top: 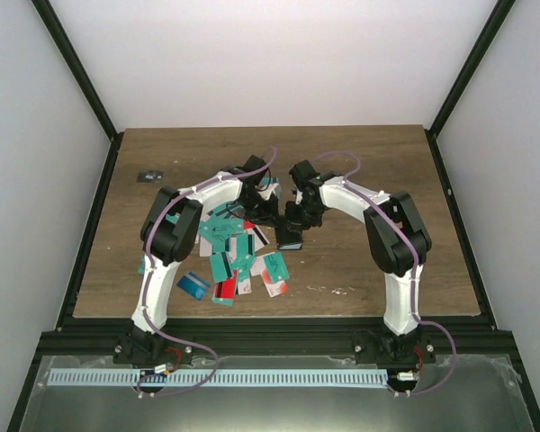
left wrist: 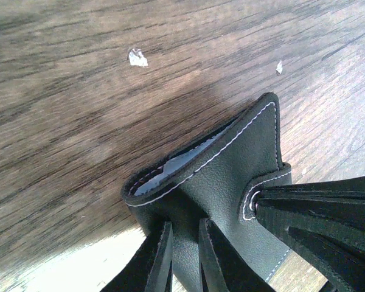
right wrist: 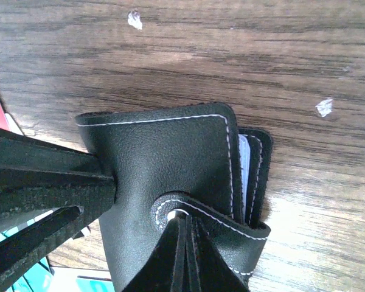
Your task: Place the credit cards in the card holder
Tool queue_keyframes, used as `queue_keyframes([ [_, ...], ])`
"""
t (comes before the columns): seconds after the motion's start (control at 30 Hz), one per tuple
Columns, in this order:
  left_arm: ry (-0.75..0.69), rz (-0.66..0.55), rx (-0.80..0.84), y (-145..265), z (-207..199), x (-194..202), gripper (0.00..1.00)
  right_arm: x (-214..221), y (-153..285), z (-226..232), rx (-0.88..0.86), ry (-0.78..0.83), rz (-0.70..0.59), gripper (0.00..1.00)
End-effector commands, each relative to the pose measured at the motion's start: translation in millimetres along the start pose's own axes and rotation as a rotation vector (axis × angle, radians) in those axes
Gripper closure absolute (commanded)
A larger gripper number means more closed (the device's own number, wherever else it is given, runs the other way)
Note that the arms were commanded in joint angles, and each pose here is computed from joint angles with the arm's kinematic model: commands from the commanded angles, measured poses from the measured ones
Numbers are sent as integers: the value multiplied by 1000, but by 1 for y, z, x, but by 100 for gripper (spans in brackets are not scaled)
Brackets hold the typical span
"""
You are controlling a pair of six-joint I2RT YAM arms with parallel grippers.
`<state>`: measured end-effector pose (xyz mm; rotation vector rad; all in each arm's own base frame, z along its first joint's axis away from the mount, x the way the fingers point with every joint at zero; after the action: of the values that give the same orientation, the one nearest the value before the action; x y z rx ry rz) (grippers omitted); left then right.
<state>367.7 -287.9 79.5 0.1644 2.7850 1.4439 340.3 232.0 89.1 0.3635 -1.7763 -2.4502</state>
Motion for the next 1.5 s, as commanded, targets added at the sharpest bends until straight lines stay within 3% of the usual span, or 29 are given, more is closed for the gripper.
queue_keyframes([
  [0.0, -49, 77, 95, -8, -20, 16, 85, 36, -39, 8, -116, 42, 160, 99],
  [0.13, -58, 74, 94, -5, -24, 14, 85, 21, -15, 26, -212, 77, 78, 99],
  [0.4, -69, 55, 87, 3, -28, 13, 85, 3, 17, 25, -212, 64, -7, 99],
  [1.03, -71, 25, 101, 14, -36, 13, 85, 3, 44, -1, -127, 42, -47, 99],
  [1.23, -72, 19, 104, 16, -38, 12, 85, 11, 64, -1, -196, 77, -115, 89],
  [1.47, -72, 21, 113, 18, -41, 13, 85, 18, 46, -11, -158, 39, -86, 88],
])
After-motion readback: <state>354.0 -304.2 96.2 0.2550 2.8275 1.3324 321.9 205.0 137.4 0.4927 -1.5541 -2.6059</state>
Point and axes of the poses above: each gripper's point midway between its finger pads, its own y axis back along the fingers, its own z axis along the line the jaws close on, x = y × z, the point moved 6 cm from there along y, back along the fingers, and after that the axes turned 11 degrees about y, right-handed, at the moved point
